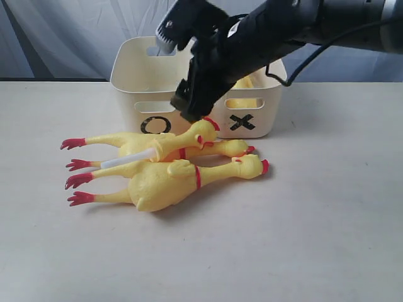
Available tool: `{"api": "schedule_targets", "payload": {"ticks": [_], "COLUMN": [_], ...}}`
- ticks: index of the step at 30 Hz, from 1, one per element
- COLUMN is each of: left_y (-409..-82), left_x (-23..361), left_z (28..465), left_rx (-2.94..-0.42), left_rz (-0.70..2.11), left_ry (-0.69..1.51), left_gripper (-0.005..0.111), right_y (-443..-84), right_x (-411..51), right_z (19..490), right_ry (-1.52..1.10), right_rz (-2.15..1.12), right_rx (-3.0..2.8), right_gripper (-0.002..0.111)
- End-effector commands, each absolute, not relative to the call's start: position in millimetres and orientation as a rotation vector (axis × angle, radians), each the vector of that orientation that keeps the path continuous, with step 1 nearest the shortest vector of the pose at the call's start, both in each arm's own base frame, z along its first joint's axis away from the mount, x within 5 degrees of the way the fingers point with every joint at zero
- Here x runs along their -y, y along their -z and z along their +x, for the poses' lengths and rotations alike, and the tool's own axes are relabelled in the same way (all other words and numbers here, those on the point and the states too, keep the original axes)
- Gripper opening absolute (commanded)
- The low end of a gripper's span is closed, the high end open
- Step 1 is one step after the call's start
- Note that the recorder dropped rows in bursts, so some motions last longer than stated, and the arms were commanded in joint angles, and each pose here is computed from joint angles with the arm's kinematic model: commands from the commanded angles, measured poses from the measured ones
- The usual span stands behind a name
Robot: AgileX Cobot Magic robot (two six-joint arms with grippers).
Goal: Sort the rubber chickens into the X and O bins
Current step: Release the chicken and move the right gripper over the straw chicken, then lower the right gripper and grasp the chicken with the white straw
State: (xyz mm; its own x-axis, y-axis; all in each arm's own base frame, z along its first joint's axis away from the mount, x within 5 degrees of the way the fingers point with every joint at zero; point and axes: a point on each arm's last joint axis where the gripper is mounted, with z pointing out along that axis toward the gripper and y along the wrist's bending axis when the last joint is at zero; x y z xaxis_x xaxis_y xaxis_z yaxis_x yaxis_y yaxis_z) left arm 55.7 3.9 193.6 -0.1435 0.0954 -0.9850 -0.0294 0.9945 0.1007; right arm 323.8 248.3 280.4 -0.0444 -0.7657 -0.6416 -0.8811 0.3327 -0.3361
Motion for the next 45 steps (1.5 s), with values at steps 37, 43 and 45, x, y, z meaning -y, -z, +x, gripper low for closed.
{"api": "schedule_targets", "payload": {"ticks": [37, 43, 45], "left_y": [-193, -193, -193], "left_x": [-4, -4, -4], "left_z": [55, 55, 55], "left_rx": [-1.712, -1.712, -1.712], "left_rz": [0.041, 0.041, 0.041], "left_ry": [-0.107, -0.107, -0.107], "left_gripper": [0.000, 0.000, 0.000], "right_y": [-196, -196, -196], "right_x": [-298, -297, -297], "right_z": [327, 328, 328], "right_ry": [0.216, 0.236, 0.236], "right_rz": [-2.013, -2.026, -2.026], "right_rx": [-1.397, -1.380, -1.380], "right_gripper": [0.069, 0.069, 0.069]}}
